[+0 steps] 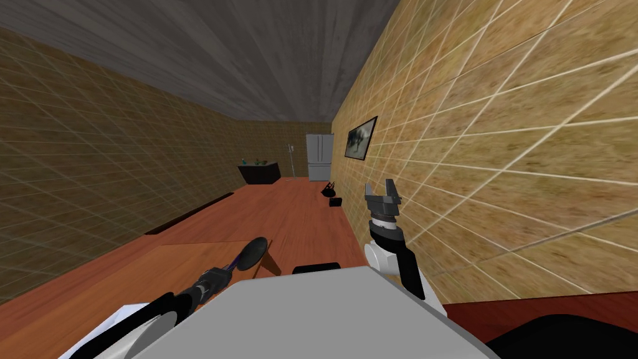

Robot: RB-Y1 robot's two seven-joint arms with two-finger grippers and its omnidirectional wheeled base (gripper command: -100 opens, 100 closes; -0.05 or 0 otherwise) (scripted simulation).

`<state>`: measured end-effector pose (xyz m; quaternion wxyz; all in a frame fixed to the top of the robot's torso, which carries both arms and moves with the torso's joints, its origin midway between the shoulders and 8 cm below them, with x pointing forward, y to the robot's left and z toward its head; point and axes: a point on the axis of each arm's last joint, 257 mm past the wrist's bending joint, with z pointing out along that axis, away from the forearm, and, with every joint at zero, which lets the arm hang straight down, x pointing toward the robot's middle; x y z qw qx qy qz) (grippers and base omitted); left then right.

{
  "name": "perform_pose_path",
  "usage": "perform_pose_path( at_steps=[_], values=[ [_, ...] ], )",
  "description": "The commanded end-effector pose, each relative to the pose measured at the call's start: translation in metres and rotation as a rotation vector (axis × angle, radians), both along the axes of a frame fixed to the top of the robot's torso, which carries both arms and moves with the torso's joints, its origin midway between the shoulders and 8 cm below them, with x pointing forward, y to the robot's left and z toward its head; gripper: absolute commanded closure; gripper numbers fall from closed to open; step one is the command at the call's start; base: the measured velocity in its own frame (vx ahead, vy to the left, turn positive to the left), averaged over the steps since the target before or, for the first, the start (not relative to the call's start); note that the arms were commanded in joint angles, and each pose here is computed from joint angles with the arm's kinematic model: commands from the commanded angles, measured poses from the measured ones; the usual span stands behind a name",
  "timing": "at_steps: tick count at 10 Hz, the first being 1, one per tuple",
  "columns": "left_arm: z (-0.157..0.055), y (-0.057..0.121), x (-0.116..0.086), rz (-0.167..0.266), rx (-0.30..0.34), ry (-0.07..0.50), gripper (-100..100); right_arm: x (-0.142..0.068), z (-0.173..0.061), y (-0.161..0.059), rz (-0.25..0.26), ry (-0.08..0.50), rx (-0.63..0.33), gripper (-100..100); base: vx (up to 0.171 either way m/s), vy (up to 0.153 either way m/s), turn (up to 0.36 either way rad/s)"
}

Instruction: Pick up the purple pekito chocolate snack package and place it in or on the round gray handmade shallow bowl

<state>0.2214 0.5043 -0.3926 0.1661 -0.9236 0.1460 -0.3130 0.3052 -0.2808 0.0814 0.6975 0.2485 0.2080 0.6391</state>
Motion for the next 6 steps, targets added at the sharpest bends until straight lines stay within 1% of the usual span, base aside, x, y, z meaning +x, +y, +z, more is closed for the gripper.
perform_pose_path(
  at_steps=[1, 2, 4, 5, 6],
  values=[
    [0.021, 0.004, 0.028, -0.021, 0.040, -0.066, 100, 0.000, 0.000, 0.000, 0.000, 0.000, 0.000, 0, 0.076, -0.081, -0.014],
    [0.027, 0.004, 0.036, -0.028, 0.051, -0.085, 100, 0.000, 0.000, 0.000, 0.000, 0.000, 0.000, 0, 0.066, -0.078, -0.003],
    [0.051, 0.007, 0.064, -0.049, 0.095, -0.156, 100, 0.000, 0.000, 0.000, 0.000, 0.000, 0.000, 0, 0.051, -0.066, -0.010],
    [0.039, 0.006, 0.056, -0.042, 0.078, -0.132, 100, 0.000, 0.000, 0.000, 0.000, 0.000, 0.000, 0, 0.031, -0.024, -0.013],
    [0.042, 0.006, 0.059, -0.045, 0.083, -0.141, -100, 0.000, 0.000, 0.000, 0.000, 0.000, 0.000, 0, 0.008, -0.005, -0.002]
  ],
)
